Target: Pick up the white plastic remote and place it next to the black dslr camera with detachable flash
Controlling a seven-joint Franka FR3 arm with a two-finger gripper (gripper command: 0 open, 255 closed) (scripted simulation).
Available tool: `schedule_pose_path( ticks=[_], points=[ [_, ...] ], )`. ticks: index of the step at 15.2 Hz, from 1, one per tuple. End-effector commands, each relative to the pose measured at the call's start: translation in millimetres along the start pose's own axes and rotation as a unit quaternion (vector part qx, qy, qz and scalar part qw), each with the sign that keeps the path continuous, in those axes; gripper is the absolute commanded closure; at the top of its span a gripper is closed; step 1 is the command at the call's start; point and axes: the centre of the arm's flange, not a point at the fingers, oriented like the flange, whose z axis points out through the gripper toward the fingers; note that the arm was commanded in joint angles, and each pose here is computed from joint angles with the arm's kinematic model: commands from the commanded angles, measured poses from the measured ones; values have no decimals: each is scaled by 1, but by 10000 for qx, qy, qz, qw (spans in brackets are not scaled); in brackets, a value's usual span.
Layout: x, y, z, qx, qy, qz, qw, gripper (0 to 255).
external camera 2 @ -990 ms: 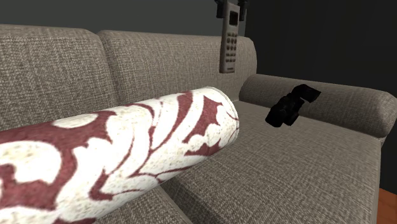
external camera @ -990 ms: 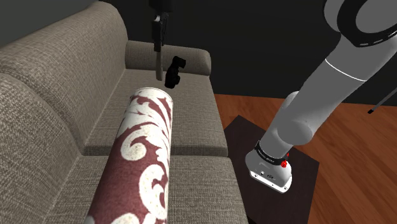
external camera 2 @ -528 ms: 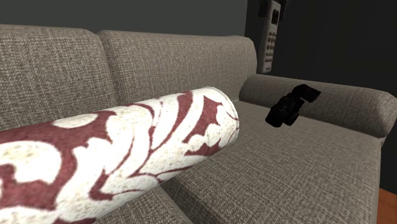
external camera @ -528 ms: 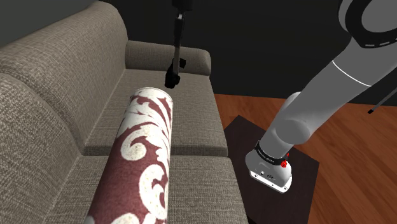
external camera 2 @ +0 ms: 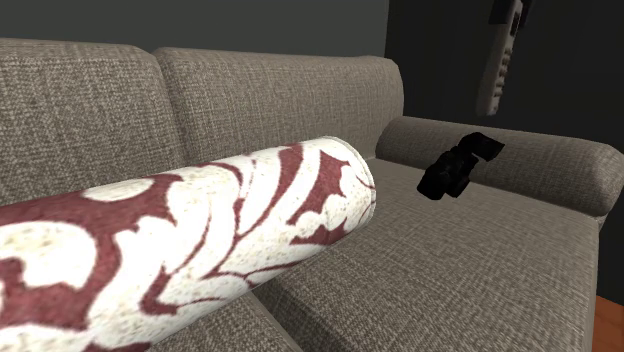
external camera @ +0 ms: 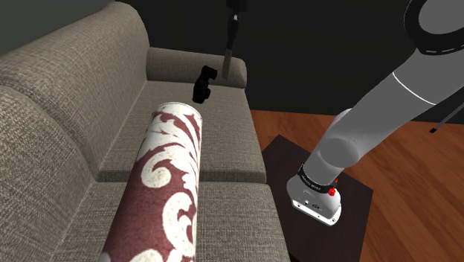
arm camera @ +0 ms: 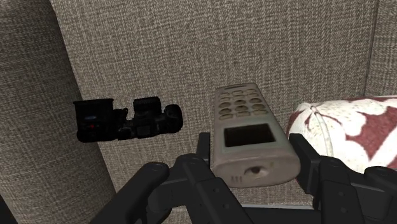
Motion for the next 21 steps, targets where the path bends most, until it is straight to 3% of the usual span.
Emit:
schedule_pose_path(
  ticks=[1,5,21],
  points=[
    [-20,19,-2,1,1,-7,10000,255],
    [-51,53,-5,1,1,-7,10000,255],
    [-57,55,79,1,1,-7,10000,255]
  ],
)
